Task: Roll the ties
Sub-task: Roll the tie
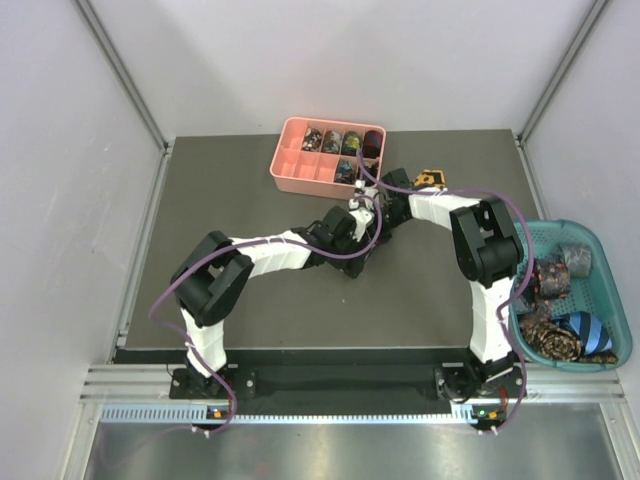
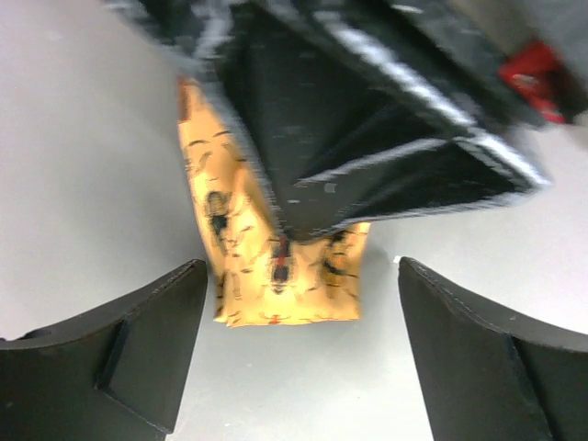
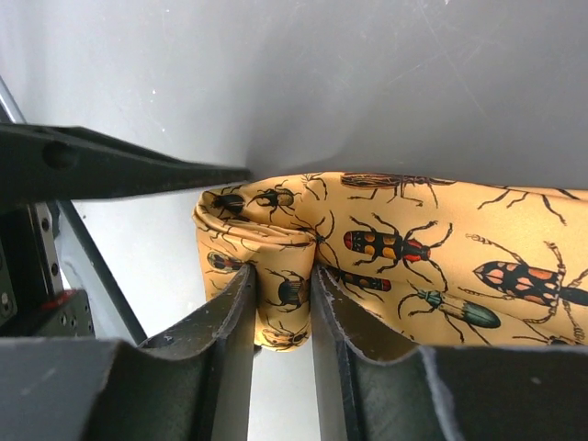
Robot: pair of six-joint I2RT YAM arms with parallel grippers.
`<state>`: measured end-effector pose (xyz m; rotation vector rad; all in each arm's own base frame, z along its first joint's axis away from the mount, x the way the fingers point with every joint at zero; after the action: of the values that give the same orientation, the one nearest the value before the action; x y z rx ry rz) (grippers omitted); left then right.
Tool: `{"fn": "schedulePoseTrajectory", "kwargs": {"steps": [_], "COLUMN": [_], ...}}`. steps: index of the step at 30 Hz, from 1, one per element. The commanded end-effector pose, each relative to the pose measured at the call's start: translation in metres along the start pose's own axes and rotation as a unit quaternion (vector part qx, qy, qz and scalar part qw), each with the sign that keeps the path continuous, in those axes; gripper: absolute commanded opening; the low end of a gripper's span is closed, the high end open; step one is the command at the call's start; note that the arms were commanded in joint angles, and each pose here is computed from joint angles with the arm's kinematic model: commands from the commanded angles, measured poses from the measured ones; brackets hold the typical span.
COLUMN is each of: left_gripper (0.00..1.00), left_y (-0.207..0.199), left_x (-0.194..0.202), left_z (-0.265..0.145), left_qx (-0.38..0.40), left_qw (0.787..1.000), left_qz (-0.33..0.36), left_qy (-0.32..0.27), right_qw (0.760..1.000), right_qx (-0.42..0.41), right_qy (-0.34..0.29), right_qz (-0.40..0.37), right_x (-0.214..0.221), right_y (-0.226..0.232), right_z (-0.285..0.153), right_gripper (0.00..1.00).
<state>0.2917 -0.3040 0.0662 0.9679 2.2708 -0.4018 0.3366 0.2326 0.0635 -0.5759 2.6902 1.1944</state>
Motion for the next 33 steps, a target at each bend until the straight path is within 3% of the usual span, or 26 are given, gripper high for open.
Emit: {"fn": "schedulePoseTrajectory", "kwargs": {"steps": [1, 3, 10, 20, 33], "left_gripper": [0.88, 0.85, 0.62, 0.62, 0.50], "left_y": [0.009, 0.011, 0.007, -0.014, 0.022], "left_x": [0.013, 0.017, 0.034, 0.055, 0.054], "left_z": [0.002, 0.005, 0.007, -0.005, -0.006], "left_qx": [-0.042, -0.053, -0.046, 0.006, -0.135], "left_qw": [0.998, 0.997, 0.997, 0.997, 0.984], "left_qz": [-0.016, -0.018, -0.006, 0.020, 0.062], "left_qy": [0.037, 0.046, 0.068, 0.074, 0.100], "right_qw": [0.999, 0.998, 0.998, 0.998, 0.998], "right_qx": [0.029, 0.027, 0.020, 0.019, 0.017], "right_qy": [0.000, 0.002, 0.005, 0.002, -0.015], "right_qz": [-0.046, -0.049, -0.054, -0.052, -0.053], "right_x": [-0.003, -0.003, -0.002, -0.001, 0.000], "right_y": [-0.008, -0.008, -0.007, -0.006, -0.003], "right_z": [0.011, 0.013, 0.018, 0.021, 0.021], "right_gripper": [0.25, 0.25, 0.25, 0.25, 0.25]}}
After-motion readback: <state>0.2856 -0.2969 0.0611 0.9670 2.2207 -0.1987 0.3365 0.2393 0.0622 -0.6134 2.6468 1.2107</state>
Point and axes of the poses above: each gripper's point midway between its finger pads, its own z axis out along the fingers, its own y axis along the line the jaws close on, x = y × z, the point moved 5 cm from there along -z, back along the fingers, and after that the axes turned 7 degrees about z, right-handed, at the moved point
